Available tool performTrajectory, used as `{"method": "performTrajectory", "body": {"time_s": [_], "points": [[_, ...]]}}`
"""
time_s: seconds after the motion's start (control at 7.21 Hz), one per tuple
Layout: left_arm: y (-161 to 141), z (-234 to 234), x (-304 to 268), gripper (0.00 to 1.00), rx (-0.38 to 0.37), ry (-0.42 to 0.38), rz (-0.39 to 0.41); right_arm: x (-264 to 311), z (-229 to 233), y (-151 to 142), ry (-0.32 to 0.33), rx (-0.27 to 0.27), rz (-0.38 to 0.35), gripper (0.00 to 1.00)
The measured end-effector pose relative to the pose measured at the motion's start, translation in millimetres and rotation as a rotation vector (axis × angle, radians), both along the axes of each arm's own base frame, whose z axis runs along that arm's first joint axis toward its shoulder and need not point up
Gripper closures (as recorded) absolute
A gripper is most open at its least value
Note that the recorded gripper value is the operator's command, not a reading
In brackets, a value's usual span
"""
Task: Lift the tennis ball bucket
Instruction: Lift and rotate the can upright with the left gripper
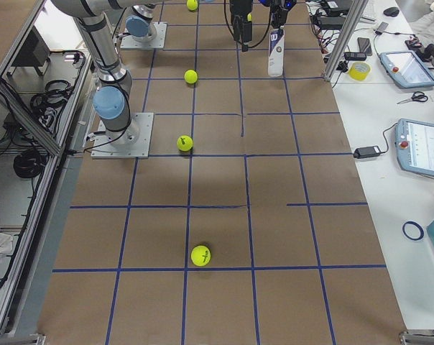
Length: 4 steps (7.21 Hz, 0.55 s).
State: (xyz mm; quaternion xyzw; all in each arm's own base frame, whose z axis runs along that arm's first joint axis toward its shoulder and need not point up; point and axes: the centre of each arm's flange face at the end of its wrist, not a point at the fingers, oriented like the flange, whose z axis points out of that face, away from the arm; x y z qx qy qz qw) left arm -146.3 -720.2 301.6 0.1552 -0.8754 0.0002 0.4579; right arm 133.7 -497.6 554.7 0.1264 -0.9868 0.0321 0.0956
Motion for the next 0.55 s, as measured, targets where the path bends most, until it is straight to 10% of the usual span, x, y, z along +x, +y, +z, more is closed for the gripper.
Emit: {"method": "performTrajectory", "body": {"time_s": [0.55], "points": [[35.4,69.9,-84.4,1.0,-0.146,-0.634,0.004,9.6,15.4,11.8,-0.103,-0.033,-0.013,0.0]]}}
